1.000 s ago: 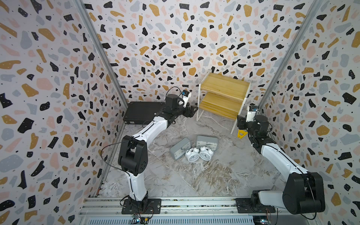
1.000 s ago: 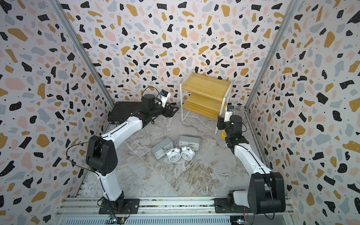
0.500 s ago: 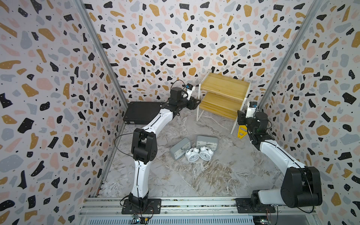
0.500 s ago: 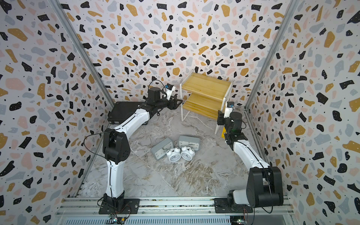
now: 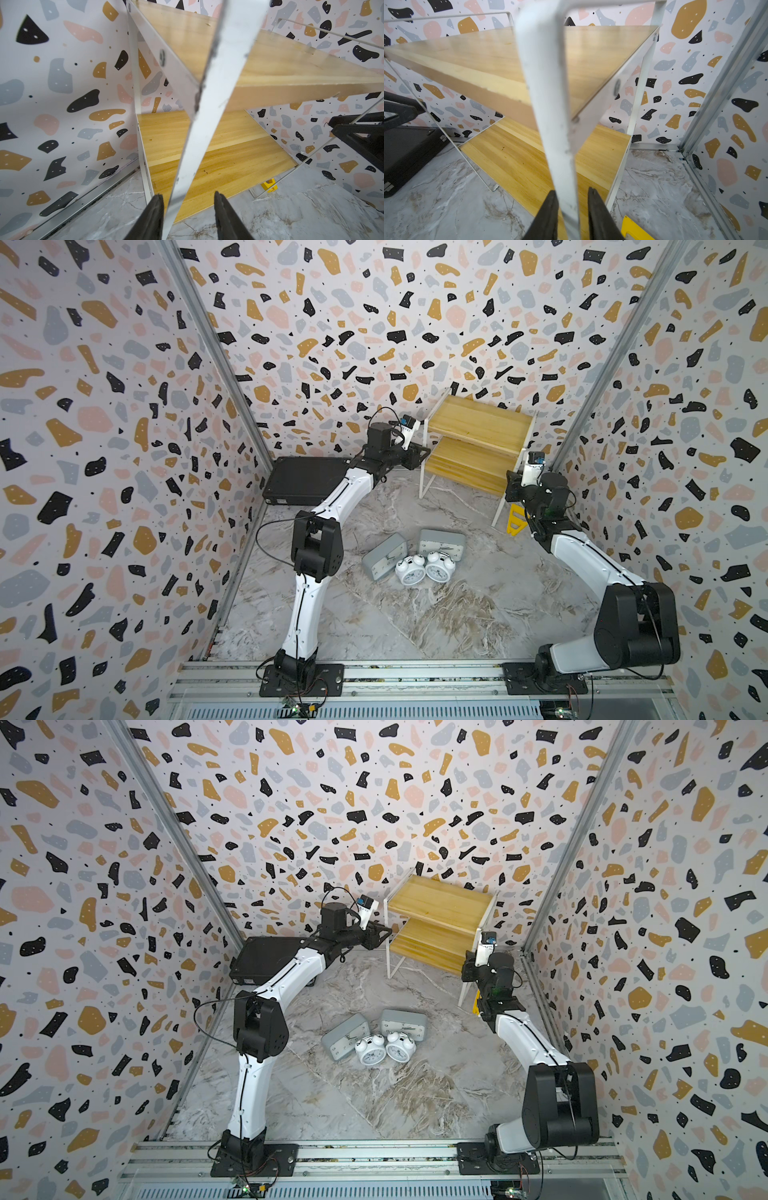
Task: Place the alarm clocks on the shelf by style
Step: Move the shelf to the center of the board.
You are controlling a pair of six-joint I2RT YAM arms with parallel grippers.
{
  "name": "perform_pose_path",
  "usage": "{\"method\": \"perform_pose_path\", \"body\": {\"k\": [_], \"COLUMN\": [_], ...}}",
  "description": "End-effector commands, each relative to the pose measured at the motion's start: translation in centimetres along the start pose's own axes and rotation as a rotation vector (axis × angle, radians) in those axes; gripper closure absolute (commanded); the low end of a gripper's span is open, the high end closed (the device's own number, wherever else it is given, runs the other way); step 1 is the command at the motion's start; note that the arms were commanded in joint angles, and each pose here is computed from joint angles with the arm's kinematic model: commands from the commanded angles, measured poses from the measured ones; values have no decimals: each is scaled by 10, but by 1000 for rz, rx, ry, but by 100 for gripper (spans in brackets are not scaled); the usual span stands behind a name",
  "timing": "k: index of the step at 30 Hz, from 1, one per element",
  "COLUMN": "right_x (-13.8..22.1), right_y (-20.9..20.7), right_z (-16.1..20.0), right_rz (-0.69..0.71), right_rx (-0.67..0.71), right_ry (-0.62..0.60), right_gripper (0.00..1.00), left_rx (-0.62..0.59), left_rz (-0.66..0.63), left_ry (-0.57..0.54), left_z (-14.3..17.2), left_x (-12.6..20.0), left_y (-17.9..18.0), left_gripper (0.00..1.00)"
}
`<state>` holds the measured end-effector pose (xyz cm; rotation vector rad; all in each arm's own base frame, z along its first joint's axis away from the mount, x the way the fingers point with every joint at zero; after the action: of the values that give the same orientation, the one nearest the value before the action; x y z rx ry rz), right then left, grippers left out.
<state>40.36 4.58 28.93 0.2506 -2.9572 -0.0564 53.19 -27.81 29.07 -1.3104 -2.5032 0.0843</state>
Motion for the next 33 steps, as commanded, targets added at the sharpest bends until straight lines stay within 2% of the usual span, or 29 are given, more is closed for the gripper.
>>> {"method": "perform_pose_path", "body": {"k": [1, 7, 11, 14, 22, 33], "right_x": [0, -1, 0, 1, 4, 4], "right_y": [2, 2, 3, 5, 16, 39], "right_z": [-24, -24, -24, -25, -25, -19], "right_rz": [-20, -14, -22, -41, -150, -303], "right_rx": [10, 15, 26, 38, 49, 19], "right_ry": [-73, -71, -67, -67, -53, -21], "right_gripper": [80, 86, 96, 99, 99, 100], "left_rx": [-50, -67, -71, -72, -93, -75], "left_rz": [41, 45, 35, 10, -93, -274], "left_ry": [-60, -64, -54, -43, -50, 59], "left_z": [-16, -14, -13, -12, -2, 26], "left_x": [-3, -8, -5, 4, 46, 100], "left_y": [-7, -5, -7, -11, -27, -38], "left_gripper": [61, 77, 89, 92, 94, 96]}}
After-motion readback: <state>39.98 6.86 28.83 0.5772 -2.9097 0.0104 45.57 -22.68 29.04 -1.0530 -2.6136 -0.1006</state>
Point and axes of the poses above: each gripper's point midway between its finger pads, its own x axis back along the fingers, its own y axis along the line the jaws close on, z = x × y, the point moved 7 cm from there along x, back along the fingers
